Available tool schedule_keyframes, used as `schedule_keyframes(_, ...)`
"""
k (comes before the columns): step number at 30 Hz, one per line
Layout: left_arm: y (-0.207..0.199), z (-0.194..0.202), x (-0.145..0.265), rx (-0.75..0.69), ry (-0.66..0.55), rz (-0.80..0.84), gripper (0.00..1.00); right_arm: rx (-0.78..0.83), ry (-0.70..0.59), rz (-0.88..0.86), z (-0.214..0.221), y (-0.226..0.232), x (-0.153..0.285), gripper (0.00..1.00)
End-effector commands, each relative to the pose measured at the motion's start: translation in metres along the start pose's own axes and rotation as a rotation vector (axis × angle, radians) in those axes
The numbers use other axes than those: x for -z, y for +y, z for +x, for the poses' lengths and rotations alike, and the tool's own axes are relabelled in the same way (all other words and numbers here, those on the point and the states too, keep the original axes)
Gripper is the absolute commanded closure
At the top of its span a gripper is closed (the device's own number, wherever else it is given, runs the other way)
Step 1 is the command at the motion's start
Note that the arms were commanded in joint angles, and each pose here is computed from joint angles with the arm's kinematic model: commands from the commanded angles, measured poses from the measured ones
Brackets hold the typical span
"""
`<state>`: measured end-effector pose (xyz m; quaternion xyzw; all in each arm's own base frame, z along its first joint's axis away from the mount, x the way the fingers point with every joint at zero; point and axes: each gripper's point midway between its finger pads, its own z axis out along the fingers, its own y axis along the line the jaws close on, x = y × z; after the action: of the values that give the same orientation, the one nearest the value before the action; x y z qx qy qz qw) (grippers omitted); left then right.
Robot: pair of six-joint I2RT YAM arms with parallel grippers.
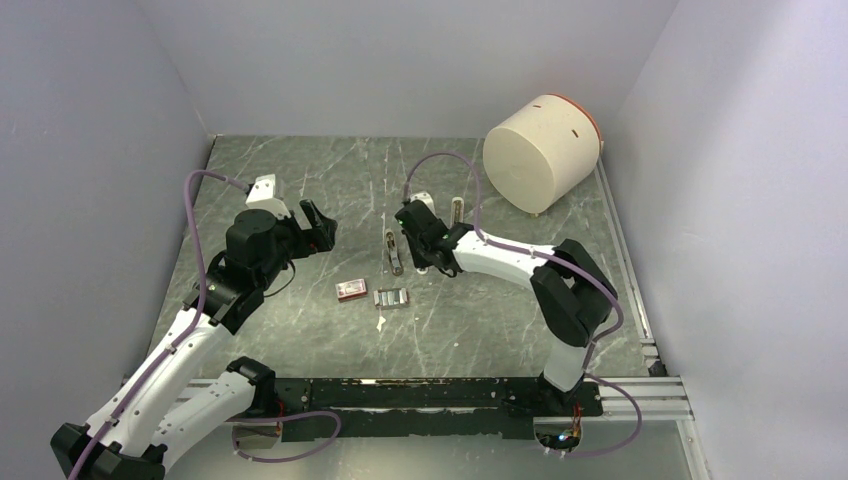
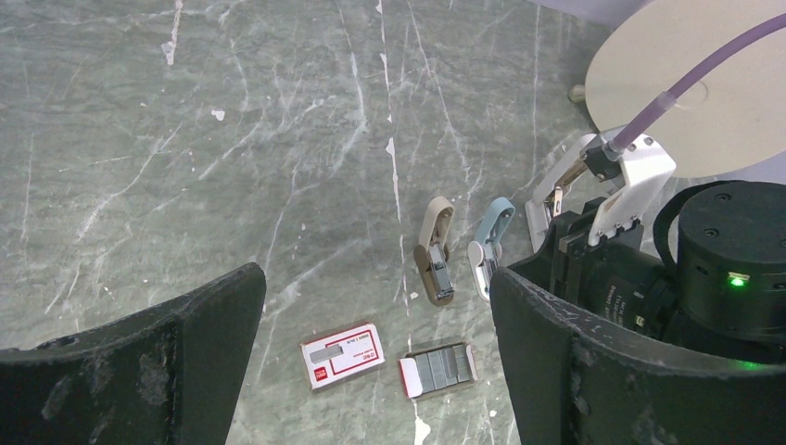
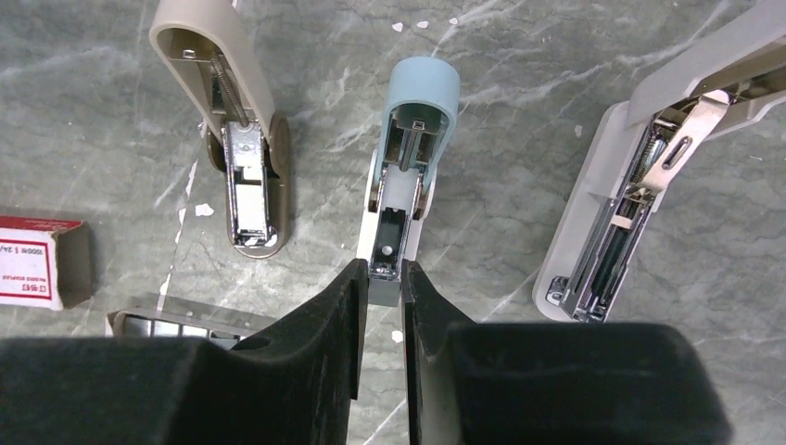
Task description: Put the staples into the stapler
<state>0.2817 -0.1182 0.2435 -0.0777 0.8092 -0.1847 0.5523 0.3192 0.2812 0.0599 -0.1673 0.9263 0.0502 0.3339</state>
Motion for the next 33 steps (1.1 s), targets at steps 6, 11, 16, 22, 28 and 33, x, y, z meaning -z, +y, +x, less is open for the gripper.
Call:
schedule_keyframes(6,0.001,-0.001,0.0,0.007,-0.008,-0.001,0.05,-0.009,-0.04,0.014,-0.012,0.002,-0.014,0.77)
schedule_keyframes(11,0.001,0.0,0.0,0.006,-0.006,-0.002,0.05,-0.005,-0.035,0.021,-0.01,0.001,-0.018,0.77)
schedule_keyframes(16,0.001,0.0,0.0,0.005,-0.005,-0.002,0.05,0.01,-0.051,0.03,-0.011,-0.002,-0.018,0.77)
schedule_keyframes(22,0.001,-0.001,0.0,0.005,-0.007,-0.002,0.05,0.029,-0.058,0.032,-0.011,-0.003,-0.02,0.77)
schedule_keyframes(28,0.002,-0.001,0.0,0.004,-0.006,-0.006,0.05,0.029,-0.051,0.032,-0.01,-0.003,-0.025,0.77)
schedule_keyframes(33,0.002,-0.001,-0.001,0.005,-0.005,-0.005,0.05,0.03,-0.044,0.039,-0.008,-0.007,-0.028,0.77)
